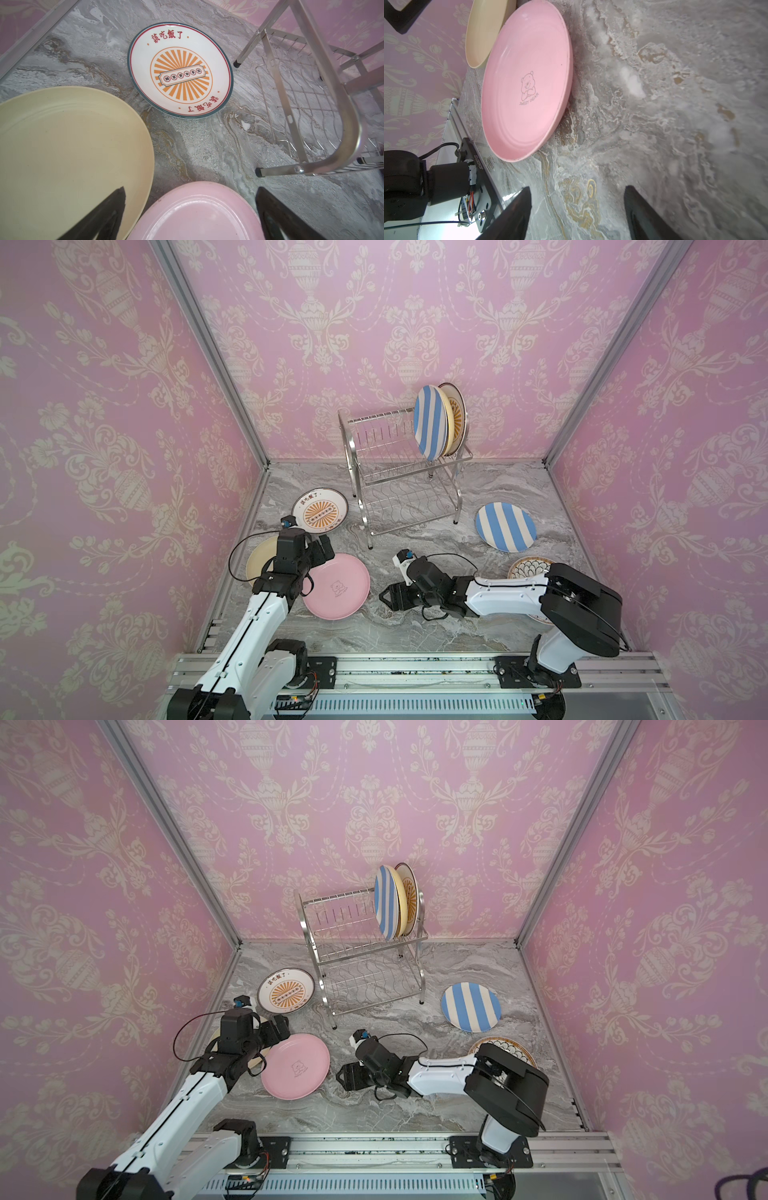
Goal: Load plates into a dish rack
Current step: Pick up the plate from the middle-left of the table.
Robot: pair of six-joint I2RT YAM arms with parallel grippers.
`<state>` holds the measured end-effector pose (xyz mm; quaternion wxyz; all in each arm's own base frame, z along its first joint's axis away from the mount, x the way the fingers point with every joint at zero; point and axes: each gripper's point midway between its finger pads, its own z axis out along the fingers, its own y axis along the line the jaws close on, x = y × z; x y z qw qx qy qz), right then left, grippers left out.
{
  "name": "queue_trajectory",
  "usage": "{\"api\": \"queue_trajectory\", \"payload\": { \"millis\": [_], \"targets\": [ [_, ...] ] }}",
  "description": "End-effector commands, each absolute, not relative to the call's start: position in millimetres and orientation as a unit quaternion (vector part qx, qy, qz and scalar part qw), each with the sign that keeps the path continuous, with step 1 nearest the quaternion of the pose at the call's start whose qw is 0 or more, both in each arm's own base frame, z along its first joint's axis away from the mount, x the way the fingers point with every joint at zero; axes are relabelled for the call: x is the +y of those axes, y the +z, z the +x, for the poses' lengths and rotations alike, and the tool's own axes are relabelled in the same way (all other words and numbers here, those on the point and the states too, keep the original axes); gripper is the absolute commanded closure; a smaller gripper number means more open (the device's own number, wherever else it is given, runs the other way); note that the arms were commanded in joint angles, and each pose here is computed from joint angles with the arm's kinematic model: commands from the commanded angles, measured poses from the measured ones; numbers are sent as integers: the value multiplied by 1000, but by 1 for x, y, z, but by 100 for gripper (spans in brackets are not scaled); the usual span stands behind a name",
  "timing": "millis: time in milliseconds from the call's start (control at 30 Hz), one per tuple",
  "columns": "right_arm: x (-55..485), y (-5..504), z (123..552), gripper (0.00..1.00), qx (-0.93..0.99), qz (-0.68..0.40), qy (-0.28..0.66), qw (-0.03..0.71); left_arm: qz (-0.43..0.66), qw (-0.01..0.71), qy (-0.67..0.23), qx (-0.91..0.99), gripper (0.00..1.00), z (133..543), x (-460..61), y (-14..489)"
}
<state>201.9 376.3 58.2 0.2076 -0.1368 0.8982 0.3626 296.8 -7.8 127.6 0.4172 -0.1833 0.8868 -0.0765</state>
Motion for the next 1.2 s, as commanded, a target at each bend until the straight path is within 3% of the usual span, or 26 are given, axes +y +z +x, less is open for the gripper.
{"api": "queue_trajectory", "payload": {
  "millis": [0,333,1167],
  "targets": [
    [401,73,205,28,884,-136,400,202,-199,410,-47,889,1,294,10,113],
    [418,56,221,28,893,-114,395,184,-213,377,-93,897,1,302,7,83],
    [427,26,233,42,928,-123,311,164,-246,334,-196,889,1,302,-13,59]
  ]
}}
